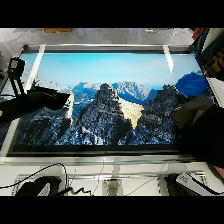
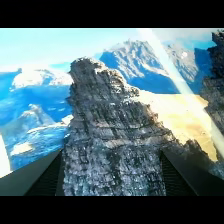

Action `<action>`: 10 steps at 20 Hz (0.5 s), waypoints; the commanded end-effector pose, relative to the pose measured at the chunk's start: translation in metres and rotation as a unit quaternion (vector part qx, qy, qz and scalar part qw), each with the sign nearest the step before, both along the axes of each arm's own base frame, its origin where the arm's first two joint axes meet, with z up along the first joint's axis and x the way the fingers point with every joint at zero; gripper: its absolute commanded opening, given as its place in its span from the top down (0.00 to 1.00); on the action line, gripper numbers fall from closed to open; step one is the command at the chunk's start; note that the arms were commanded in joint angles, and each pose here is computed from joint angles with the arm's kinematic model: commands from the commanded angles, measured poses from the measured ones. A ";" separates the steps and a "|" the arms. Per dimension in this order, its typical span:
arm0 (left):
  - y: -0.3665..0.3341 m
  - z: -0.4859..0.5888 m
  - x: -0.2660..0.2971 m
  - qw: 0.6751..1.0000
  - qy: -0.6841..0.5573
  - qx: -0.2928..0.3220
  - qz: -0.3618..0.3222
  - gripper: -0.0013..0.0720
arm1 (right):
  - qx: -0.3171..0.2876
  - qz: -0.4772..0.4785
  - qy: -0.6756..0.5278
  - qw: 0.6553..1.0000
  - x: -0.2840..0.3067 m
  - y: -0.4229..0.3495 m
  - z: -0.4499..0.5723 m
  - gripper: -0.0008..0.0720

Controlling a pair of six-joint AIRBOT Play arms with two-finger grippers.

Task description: Fold the clothes and pants, and hang the long-sleeved shirts on hangers.

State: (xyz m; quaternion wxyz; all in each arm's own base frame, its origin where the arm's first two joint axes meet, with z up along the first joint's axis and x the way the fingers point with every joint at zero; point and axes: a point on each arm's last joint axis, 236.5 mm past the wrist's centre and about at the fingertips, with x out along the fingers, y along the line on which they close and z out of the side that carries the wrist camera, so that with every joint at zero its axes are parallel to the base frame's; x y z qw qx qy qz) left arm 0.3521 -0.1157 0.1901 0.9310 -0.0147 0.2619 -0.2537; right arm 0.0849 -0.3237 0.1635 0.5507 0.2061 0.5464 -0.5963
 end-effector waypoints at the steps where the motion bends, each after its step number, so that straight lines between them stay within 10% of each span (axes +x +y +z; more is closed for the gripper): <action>1: 0.001 0.001 0.000 1.000 -0.001 0.000 0.001 0.04 | -0.013 -0.045 -0.058 0.997 -0.010 -0.014 -0.004 0.58; 8: 0.001 0.001 0.000 1.000 -0.001 0.000 0.001 0.04 | 0.001 -0.016 -0.131 0.991 0.025 -0.014 -0.012 0.58; 10: 0.001 0.001 0.000 1.000 -0.001 0.000 0.001 0.04 | 0.027 0.006 -0.191 0.981 0.057 -0.005 -0.018 0.81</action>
